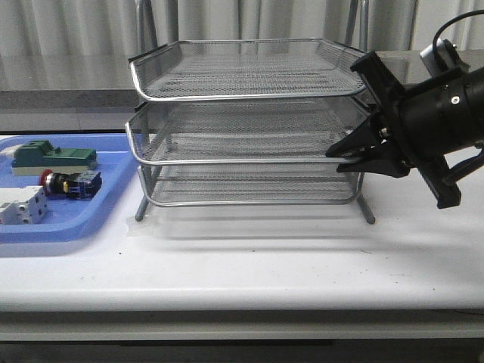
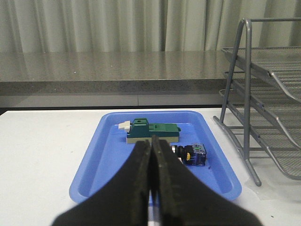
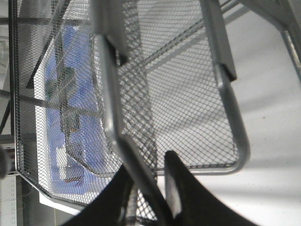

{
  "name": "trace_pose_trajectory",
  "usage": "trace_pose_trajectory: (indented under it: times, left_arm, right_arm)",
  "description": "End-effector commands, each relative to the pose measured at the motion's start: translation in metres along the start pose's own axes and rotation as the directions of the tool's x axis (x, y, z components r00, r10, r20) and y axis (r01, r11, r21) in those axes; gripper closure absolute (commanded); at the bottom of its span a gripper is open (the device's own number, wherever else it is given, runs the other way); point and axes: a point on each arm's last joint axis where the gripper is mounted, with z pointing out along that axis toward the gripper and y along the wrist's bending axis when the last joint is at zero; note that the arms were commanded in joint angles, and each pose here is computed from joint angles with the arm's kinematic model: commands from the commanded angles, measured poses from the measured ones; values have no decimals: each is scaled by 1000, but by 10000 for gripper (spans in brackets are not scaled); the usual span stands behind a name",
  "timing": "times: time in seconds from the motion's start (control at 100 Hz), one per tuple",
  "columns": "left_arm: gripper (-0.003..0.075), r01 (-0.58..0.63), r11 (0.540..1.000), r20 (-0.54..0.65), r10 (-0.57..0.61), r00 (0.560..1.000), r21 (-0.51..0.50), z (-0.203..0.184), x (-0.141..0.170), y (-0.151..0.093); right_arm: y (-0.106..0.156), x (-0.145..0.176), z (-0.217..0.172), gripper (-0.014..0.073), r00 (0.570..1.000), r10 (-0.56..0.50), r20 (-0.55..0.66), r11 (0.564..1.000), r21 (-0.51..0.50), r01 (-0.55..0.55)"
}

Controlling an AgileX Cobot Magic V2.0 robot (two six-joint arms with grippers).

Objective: Place button on rack with both arms
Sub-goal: 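Reach the right gripper to the middle wire tray and grip its rim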

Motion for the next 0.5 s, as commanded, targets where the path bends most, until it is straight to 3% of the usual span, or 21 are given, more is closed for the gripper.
trace_pose_trajectory:
  times: [0.0, 0.49]
  left_arm:
    - [740, 17, 1000, 63, -18, 998, 11, -1, 7, -1]
    - [740, 17, 1000, 63, -18, 998, 11, -1, 7, -1]
  right_arm:
    - [7, 1, -6, 566, 999, 27, 29, 999, -45, -25]
    - [-24, 45, -19, 584, 997, 6, -82, 1000, 2, -6]
